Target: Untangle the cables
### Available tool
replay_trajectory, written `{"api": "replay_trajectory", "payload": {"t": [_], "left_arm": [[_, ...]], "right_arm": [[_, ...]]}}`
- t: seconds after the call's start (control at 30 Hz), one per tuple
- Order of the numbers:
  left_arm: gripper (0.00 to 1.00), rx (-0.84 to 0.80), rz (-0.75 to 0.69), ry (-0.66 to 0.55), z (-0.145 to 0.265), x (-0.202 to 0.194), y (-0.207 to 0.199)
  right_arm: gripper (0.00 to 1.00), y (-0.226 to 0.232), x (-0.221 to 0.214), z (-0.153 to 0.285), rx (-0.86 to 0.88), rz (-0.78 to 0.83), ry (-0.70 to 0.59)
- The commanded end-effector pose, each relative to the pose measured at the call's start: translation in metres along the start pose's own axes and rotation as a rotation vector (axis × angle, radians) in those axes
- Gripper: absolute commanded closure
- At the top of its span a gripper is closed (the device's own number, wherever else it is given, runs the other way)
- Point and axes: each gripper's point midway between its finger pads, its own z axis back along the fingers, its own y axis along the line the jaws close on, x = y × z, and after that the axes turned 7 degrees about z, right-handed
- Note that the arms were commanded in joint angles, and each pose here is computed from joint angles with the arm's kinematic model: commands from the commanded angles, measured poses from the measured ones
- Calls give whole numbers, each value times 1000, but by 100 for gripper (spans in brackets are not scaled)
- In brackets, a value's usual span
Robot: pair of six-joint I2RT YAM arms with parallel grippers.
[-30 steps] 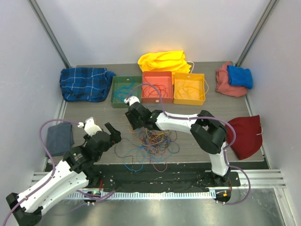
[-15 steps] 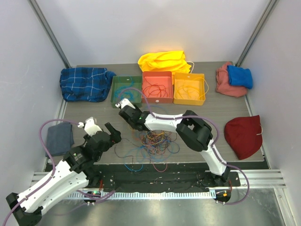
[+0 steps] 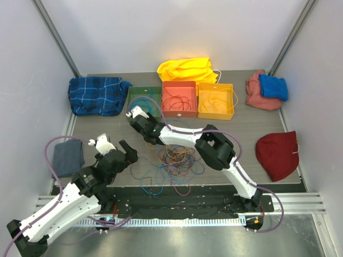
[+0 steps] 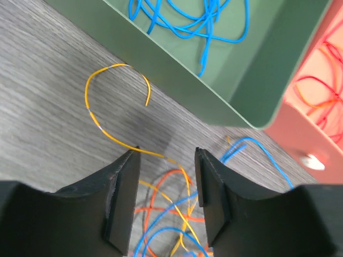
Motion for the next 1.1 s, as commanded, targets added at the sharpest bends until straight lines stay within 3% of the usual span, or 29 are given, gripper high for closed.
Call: {"api": "replay_trajectory", "payload": {"t": [0.0,0.23,0.33,0.5,0.67,1.07], "left_arm": [[0,2,23,-22,2,6,-1],[0,-5,29,-22,1,5,-2],[0,-4,26,-19,1,5,-3],[0,-15,28,-10,-1,2,-6],[0,-32,18,2,-4,-1,-13],[0,-117,21,39,-18,-10,-48]], "right_arm": [[52,-8,6,-12,-7,-34,-3],[90,-23,6,-8,-19,-84,-4],[99,-43,27,15,-41,-133,-70],[99,-82,70,75,-50,-240,-200],[99,-140,113,164,-70,-358,-371],[99,-316,113,369,-300,-635,-671]]}}
